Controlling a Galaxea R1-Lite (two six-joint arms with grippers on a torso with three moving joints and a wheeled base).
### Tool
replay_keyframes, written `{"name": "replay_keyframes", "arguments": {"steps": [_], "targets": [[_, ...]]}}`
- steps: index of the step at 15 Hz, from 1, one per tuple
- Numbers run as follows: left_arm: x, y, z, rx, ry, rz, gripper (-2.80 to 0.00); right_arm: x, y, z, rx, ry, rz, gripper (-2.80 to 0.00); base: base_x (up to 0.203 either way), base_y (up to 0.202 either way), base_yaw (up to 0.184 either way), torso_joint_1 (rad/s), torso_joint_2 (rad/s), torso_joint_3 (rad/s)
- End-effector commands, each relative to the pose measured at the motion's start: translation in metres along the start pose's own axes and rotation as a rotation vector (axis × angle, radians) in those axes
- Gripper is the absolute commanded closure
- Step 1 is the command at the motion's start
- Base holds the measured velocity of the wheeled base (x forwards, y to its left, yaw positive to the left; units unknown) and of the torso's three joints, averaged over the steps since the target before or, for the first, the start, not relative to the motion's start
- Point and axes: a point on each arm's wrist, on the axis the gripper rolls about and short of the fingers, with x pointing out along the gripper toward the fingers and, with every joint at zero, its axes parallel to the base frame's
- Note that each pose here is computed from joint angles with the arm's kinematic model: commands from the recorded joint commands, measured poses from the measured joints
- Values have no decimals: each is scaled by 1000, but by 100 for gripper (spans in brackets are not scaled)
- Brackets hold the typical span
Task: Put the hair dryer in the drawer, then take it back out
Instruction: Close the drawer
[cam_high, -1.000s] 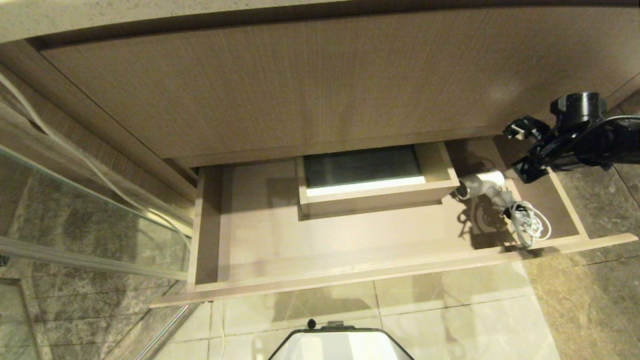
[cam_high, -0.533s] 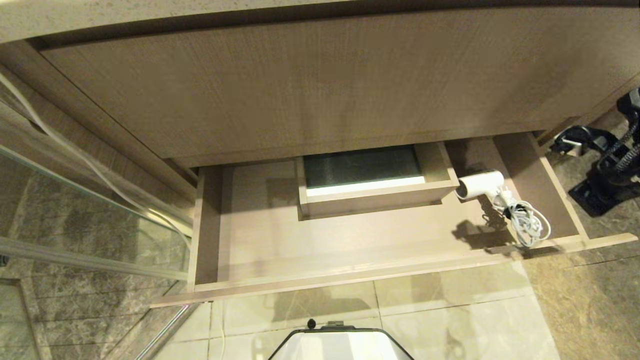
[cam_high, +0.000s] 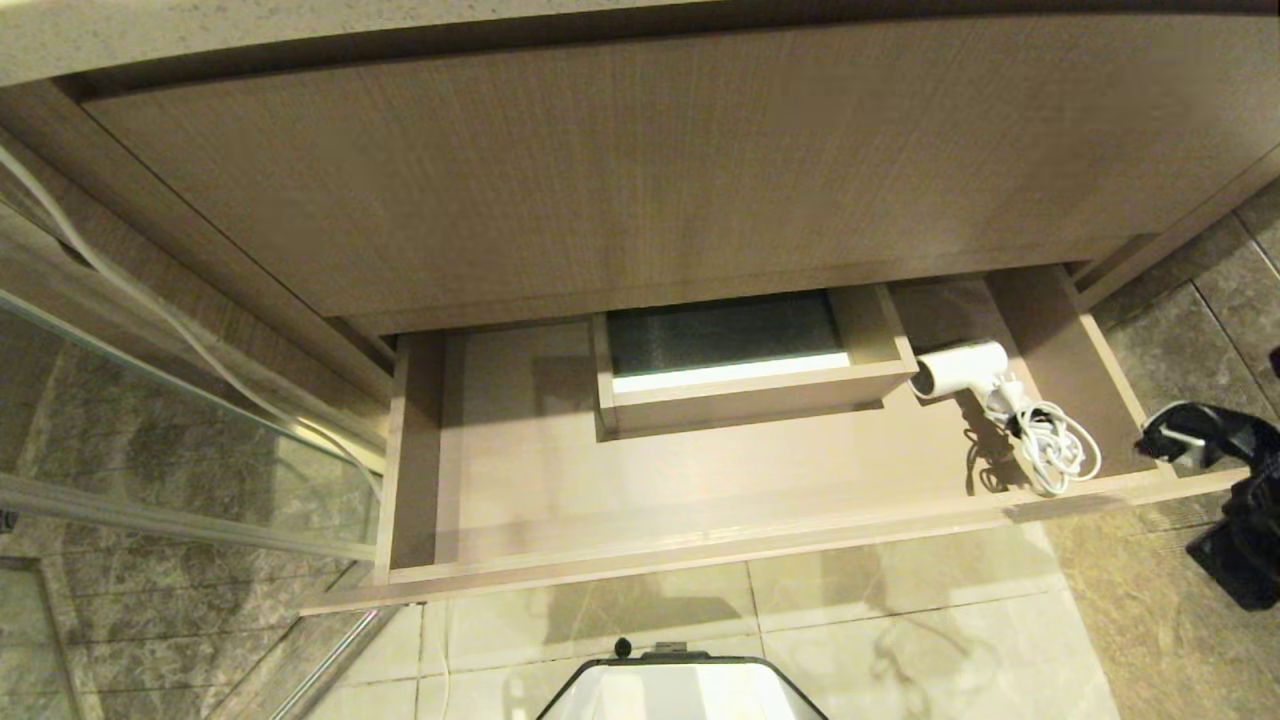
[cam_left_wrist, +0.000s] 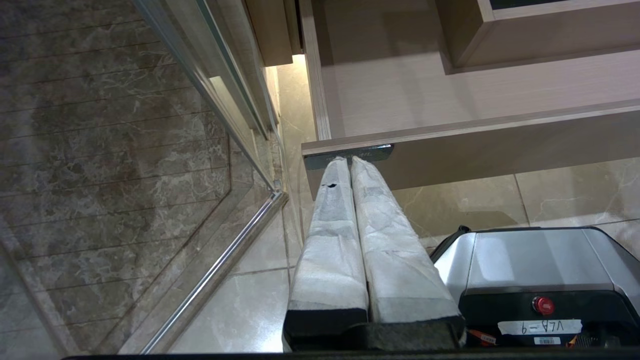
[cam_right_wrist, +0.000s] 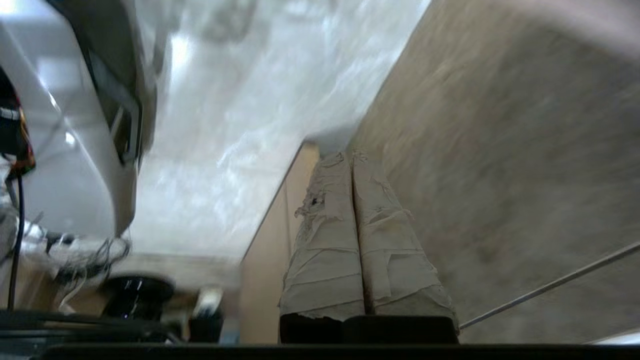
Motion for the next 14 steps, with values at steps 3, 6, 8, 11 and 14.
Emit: {"name": "replay_keyframes", "arguments": {"steps": [3, 6, 8, 11, 14], "targets": [[0, 0, 0, 0, 0, 0, 0, 44, 11, -9, 34, 127, 80, 0, 0, 0, 0, 0, 0, 0], [0, 0, 0, 0, 0, 0, 0, 82, 7, 4, 95, 94, 55, 0, 0, 0, 0, 0, 0, 0], [0, 0, 0, 0, 1, 0, 0, 98, 3, 14, 111, 34, 16, 0, 0, 0, 0, 0, 0, 0], [0, 0, 0, 0, 0, 0, 0, 106, 1, 19, 119, 17, 7, 0, 0, 0, 0, 0, 0, 0], [0, 0, 0, 0, 0, 0, 0, 112, -5, 29, 131, -57, -40, 0, 0, 0, 0, 0, 0, 0]]}}
